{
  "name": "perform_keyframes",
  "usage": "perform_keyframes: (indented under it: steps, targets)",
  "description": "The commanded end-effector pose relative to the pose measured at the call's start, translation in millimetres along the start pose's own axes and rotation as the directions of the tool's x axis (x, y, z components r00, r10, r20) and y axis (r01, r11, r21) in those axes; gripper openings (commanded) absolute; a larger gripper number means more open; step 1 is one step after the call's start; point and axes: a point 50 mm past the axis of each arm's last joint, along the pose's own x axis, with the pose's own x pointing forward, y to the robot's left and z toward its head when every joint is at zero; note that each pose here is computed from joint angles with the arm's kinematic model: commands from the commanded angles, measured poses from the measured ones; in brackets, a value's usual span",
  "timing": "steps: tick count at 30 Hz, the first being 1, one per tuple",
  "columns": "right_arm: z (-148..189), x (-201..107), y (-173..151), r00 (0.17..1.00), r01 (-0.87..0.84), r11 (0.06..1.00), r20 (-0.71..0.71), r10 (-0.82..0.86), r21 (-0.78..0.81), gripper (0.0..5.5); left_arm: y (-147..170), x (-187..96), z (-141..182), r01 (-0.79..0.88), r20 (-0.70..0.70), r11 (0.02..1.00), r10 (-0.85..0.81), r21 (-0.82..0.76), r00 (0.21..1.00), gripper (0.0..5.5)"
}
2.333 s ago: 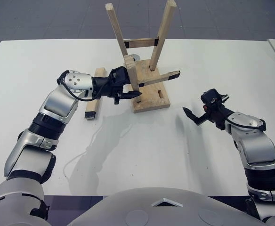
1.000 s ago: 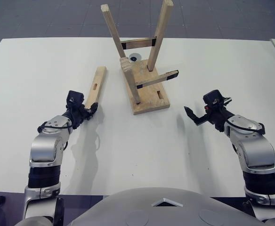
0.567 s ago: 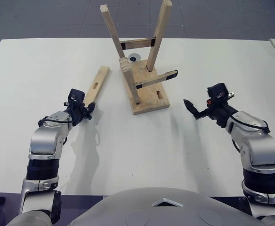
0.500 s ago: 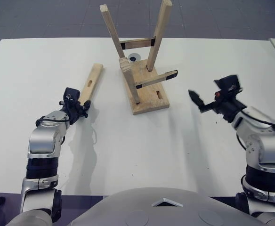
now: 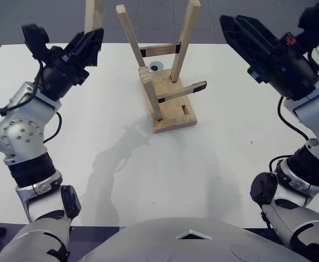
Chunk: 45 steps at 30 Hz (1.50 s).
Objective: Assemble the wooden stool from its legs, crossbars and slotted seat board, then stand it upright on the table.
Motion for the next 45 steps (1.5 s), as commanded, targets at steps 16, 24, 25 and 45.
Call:
perform_keyframes:
  steps: [16, 24, 25, 45]
  targets:
    - [-14.1, 42.0, 49.2, 0.875, -0.425, 0.887, -0.167, 0.454, 0.180, 4.45, -63.0, 8.6, -6.4, 0.438, -0.304, 0.886, -0.463, -0.150, 0.832, 2.04]
    - [-15.3, 37.2, 48.0, 0.861, -0.444, 0.886, -0.210, 0.463, 0.133, 3.24, -58.5, 5.0, -1.1, 0.449, -0.314, 0.880, -0.476, -0.159, 0.822, 2.04]
    - [-14.9, 36.8, 47.7, 0.861, -0.445, 0.886, -0.208, 0.464, 0.131, 3.09, -58.1, 4.8, -1.2, 0.449, -0.316, 0.880, -0.476, -0.158, 0.821, 2.04]
    - [22.2, 20.4, 4.3, 0.987, -0.158, 0.986, -0.026, 0.157, -0.051, 2.02, -12.2, -19.0, -9.4, 0.218, -0.234, 0.975, -0.222, -0.046, 0.946, 3.79]
